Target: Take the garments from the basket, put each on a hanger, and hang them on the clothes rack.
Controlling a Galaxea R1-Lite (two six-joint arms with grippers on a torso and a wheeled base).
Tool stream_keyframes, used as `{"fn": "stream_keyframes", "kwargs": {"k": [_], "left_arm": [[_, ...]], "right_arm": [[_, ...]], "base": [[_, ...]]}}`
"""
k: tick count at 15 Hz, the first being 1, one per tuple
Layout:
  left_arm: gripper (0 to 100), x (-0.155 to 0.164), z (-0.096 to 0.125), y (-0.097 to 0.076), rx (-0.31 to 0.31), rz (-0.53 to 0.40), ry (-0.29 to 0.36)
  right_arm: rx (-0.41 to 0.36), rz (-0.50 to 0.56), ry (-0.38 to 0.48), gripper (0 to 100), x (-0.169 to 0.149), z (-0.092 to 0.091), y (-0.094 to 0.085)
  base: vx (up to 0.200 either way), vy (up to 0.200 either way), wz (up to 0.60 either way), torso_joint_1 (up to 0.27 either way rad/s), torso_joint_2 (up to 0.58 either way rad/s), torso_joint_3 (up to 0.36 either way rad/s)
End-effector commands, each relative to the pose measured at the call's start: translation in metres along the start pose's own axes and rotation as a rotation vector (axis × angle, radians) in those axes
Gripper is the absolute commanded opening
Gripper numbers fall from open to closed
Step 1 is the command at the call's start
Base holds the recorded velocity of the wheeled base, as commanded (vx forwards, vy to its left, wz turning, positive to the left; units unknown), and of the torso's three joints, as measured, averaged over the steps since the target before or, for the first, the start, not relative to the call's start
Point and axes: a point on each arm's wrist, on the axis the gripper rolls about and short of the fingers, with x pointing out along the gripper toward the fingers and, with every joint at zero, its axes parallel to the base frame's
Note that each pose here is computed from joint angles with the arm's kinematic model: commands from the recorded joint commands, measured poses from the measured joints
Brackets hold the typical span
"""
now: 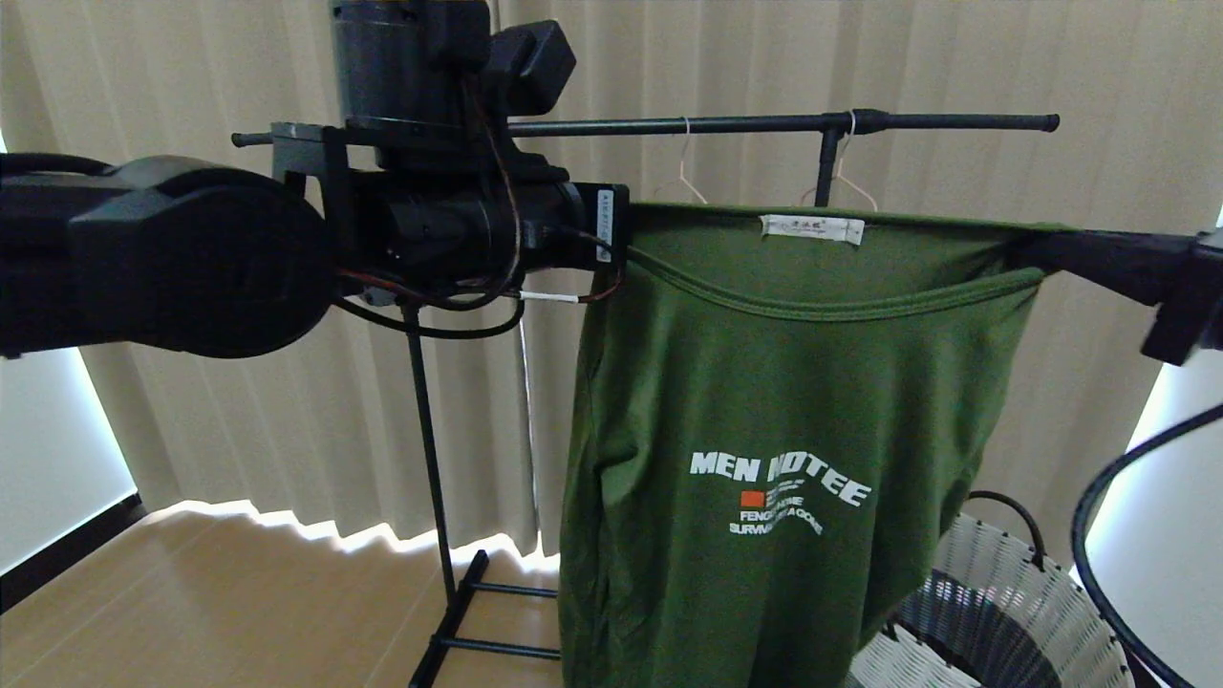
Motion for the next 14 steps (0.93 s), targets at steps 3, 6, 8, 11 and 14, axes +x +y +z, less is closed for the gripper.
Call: {"fn": "stream_keyframes", "kwargs": {"k": [3,6,8,11,14], "left_arm": [[0,0.023,-0.005,-0.002,0.000,-0.002,0.010],[0,0.021,-0.007,-0.002,-0.004,-0.001,0.020],[0,0.008,-0.008,-0.003,-0.004,-0.006,0.037],[0,-0.035,-0.007,-0.006,-0.002,-0.030,0.055],[0,-0.093,-0.008,-0.002,-0.001,-0.066,0.038]], "right_arm": [[-0.015,0.098,-0.049,0,-0.039,0.003,0.015],[-0.013,0.090,-0.022,0,-0.027,0.000,0.013],[-0.009,0.051,-0.020,0,-0.010,-0.002,0.005],[-0.009,0.024,-0.024,0,0.026,-0.008,-0.006],[-0.012,0.024,-0.045,0,0.063,-0.017,-0.015]], "base": [[0.000,0.000,0.00,0.000,0.00,0.000],[0.000,0.000,0.00,0.000,0.00,0.000],[0.000,0.000,0.00,0.000,0.00,0.000],[0.000,0.000,0.00,0.000,0.00,0.000],[0.000,0.000,0.00,0.000,0.00,0.000]]}}
